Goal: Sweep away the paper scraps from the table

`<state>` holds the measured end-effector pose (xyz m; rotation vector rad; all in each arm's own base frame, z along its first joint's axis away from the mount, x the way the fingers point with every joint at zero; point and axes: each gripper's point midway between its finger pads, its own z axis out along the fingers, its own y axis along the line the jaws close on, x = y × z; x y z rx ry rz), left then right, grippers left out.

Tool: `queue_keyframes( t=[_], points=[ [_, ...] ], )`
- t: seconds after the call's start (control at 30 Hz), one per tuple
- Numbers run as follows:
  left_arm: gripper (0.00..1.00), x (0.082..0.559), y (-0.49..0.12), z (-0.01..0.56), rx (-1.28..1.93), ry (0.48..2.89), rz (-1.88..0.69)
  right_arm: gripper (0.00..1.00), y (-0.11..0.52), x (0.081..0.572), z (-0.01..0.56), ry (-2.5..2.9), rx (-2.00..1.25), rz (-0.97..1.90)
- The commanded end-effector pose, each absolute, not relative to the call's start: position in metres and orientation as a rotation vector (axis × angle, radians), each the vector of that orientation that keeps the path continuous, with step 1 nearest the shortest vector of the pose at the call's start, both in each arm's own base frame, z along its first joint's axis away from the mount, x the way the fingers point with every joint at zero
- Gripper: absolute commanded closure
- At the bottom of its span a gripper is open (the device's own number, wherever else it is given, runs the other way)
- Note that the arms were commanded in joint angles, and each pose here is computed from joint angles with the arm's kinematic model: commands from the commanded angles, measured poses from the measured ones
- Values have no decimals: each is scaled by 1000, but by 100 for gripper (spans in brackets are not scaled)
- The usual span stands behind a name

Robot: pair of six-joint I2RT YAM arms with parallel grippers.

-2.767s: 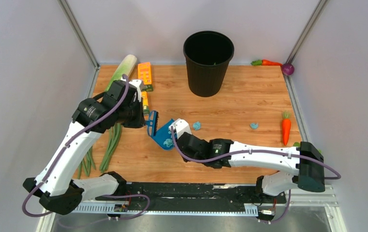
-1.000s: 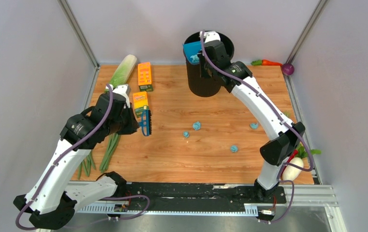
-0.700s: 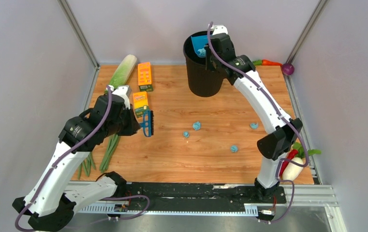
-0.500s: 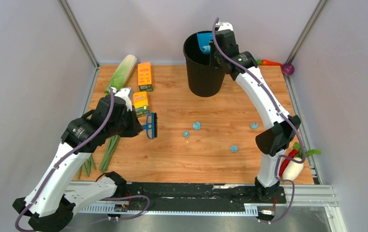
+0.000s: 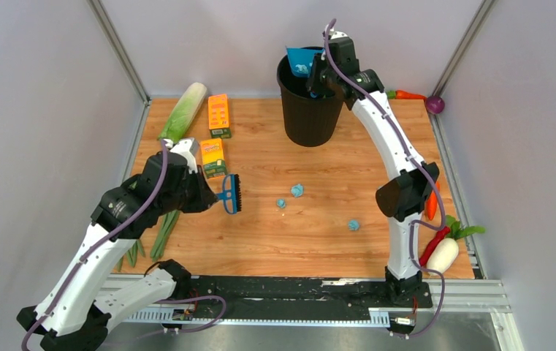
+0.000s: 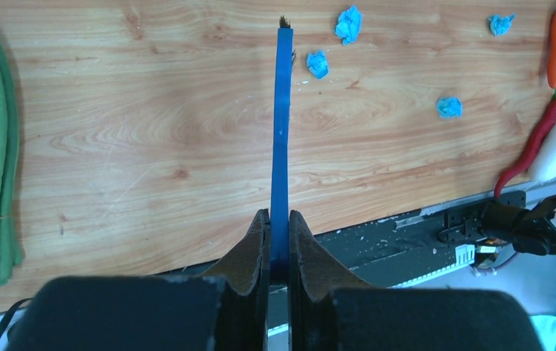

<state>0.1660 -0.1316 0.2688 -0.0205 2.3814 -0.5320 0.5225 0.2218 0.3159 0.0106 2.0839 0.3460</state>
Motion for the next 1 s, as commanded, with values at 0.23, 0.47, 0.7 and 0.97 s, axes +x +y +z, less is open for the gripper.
queue_keyframes(
  t=[0.23, 0.47, 0.7, 0.97],
  points=[
    [100, 163, -127, 280, -78, 2325, -562, 100, 244, 513, 354, 2009, 129, 778],
    [100, 159, -122, 285, -88, 2312, -561, 100, 237, 508, 365, 1972, 236, 970],
    [100, 154, -120, 286, -96, 2308, -572, 100, 231, 510, 378, 1937, 289, 1083],
    [100, 153, -120, 286, -88, 2309, -579, 100, 226, 513, 391, 1874, 378, 1237]
  ],
)
